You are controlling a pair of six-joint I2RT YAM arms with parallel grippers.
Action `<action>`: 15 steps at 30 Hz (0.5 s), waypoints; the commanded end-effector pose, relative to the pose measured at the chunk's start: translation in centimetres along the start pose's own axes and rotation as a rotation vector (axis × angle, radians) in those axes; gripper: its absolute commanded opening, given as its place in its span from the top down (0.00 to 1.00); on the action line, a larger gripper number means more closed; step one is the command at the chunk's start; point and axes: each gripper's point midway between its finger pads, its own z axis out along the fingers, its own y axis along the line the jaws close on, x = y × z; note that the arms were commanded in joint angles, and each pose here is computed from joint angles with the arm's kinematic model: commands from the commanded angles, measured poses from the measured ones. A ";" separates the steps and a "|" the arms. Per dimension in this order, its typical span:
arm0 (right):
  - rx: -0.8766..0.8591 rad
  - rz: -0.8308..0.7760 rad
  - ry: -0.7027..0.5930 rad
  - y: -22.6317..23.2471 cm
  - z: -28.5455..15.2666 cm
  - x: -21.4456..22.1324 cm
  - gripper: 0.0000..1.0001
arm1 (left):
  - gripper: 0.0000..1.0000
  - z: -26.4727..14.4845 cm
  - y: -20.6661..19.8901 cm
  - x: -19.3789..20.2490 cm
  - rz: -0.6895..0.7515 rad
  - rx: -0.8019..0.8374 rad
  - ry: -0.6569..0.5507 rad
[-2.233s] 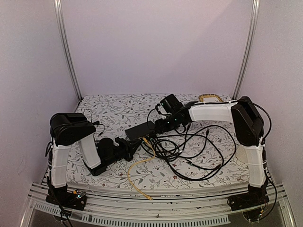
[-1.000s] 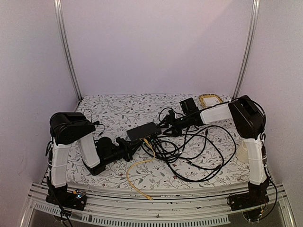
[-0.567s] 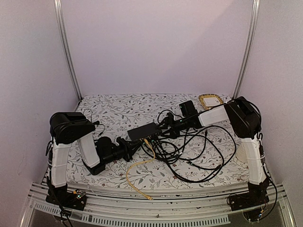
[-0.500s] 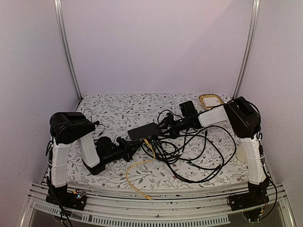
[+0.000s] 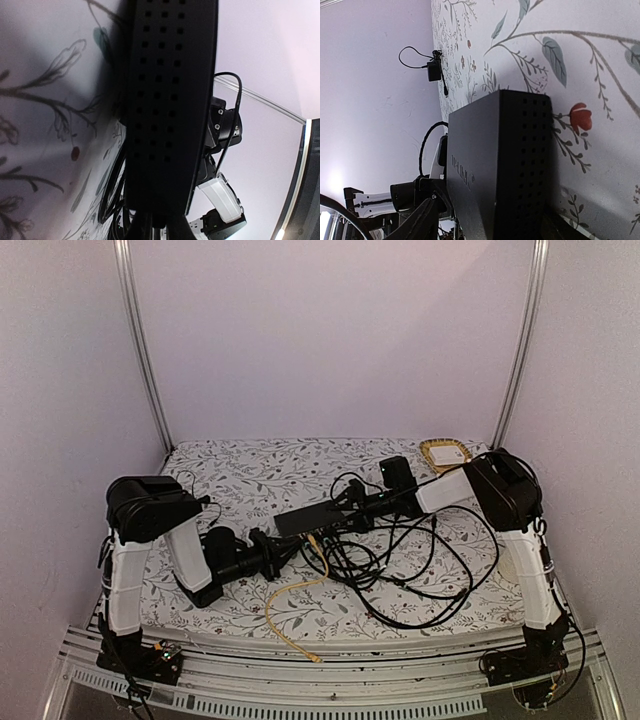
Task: Pull the plug from the switch port
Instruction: Pass from the left arm to the right
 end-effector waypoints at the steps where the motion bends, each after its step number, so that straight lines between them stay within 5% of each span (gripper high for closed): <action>1: 0.017 0.075 0.019 -3.0 1.1 0.5 0.37 | 1.00 0.0 8.7 -0.9 -0.061 -0.193 0.019; 15: -0.025 0.112 0.056 -3.1 1.5 0.8 0.55 | 1.00 1.7 7.3 -0.3 0.003 -0.136 0.090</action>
